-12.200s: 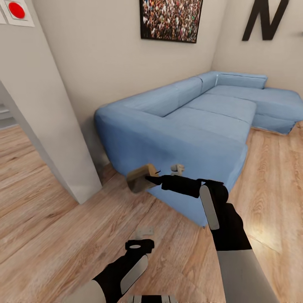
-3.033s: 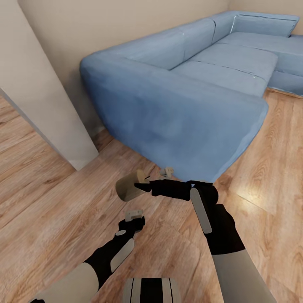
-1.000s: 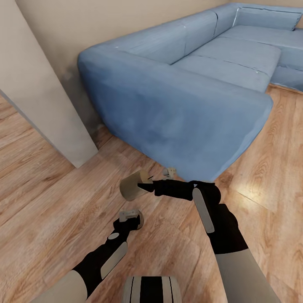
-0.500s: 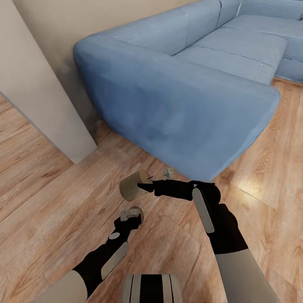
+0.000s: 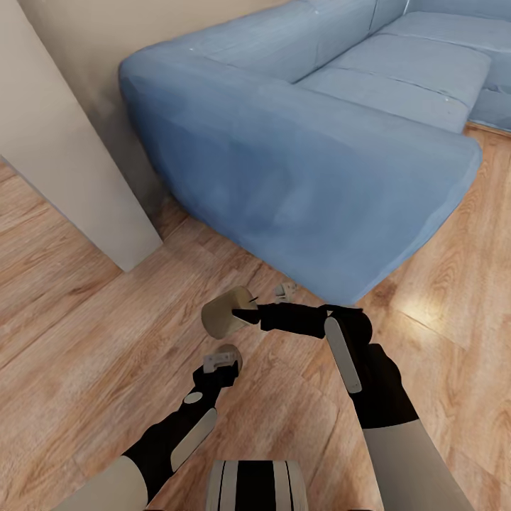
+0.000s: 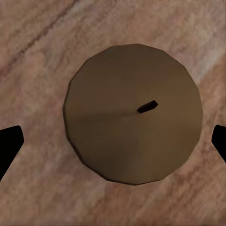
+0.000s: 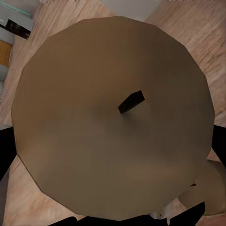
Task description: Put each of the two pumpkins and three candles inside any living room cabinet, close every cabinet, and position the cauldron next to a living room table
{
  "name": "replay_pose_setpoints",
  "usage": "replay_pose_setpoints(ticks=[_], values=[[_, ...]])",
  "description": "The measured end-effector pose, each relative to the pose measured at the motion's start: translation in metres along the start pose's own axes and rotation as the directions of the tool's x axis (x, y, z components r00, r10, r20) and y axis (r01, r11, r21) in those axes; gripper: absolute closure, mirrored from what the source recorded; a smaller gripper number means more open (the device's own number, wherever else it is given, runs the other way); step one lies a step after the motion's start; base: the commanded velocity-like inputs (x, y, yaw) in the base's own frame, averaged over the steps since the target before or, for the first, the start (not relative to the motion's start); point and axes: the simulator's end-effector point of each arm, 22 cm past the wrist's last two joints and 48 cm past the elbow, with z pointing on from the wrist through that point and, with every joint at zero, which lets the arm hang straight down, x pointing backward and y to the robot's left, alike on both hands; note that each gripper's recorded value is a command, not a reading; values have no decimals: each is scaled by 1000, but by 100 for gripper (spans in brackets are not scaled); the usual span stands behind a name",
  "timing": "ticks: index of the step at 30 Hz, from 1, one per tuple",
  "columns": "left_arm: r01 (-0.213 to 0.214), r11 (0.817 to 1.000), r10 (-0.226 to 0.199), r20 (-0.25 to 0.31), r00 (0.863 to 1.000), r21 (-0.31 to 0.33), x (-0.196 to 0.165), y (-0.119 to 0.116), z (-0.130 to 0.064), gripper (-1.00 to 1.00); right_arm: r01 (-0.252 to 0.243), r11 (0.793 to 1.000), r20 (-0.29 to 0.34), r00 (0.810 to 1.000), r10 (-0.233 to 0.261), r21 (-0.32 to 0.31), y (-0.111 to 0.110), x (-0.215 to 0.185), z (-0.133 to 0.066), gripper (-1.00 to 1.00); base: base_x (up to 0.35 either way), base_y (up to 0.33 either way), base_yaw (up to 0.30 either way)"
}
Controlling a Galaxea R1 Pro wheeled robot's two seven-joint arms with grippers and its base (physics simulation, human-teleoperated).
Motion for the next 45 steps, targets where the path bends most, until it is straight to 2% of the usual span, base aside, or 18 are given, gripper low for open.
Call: replay_pose_setpoints(ticks=[13, 33, 45], values=[[9, 1000, -9, -3, 1000, 11, 3, -4, 4, -100, -16, 1000, -11, 1000, 16, 4, -9, 8, 5, 100, 0, 0, 0], [9, 1000, -9, 0, 1000, 9, 1, -3, 3, -100, -17, 1000, -12, 1000, 16, -1, -8, 8, 5, 100, 19, -48, 0], [5, 1000, -5, -6, 1000, 7, 8, -2, 9, -100, -37, 999, -24, 999, 37, -2, -16, 17, 11, 100, 0, 0, 0]])
